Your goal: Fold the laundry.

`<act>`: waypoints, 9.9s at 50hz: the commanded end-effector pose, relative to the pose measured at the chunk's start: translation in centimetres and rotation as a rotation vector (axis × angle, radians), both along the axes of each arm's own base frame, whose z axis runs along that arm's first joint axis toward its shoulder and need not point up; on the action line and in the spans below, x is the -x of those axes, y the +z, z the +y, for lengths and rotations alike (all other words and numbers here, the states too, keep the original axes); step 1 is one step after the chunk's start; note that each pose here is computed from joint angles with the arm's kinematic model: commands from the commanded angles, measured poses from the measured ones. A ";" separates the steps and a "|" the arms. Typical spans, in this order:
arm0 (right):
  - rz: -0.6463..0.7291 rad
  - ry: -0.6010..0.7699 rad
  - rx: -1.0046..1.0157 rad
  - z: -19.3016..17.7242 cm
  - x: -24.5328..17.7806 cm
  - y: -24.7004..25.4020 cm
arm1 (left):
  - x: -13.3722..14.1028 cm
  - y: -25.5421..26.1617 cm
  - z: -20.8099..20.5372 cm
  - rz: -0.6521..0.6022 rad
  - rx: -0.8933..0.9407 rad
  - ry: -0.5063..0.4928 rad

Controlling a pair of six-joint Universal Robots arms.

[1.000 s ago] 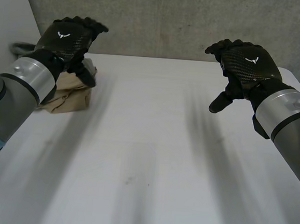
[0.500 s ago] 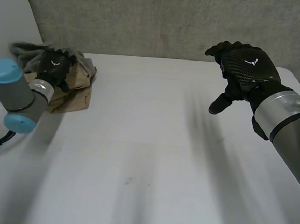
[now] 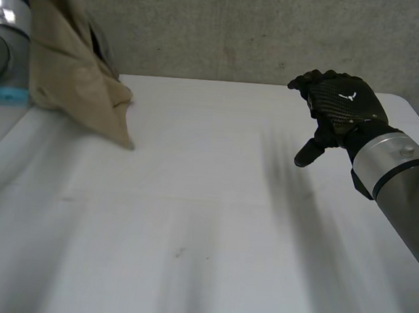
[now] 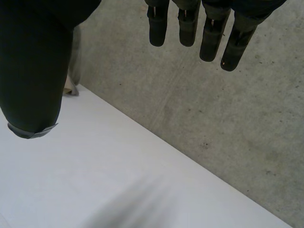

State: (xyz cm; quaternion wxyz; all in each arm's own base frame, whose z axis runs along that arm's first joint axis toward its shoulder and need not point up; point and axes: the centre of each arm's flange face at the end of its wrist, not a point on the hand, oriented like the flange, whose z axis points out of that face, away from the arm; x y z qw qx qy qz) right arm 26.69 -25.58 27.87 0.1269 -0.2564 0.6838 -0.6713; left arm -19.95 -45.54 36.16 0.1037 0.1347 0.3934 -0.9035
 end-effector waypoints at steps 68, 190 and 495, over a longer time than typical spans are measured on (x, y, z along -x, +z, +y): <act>0.501 0.280 -0.040 0.8 -4.7 -10.4 | 5.8 -16.9 16.3 0.070 -1.074 -0.364; 0.349 0.096 -0.235 1.5 -3.0 -8.7 | 5.2 -18.5 26.9 -0.106 -1.235 -0.251; 0.267 0.021 -0.360 -2.0 5.1 -9.4 | 3.2 -21.4 23.2 -0.015 -1.186 -0.226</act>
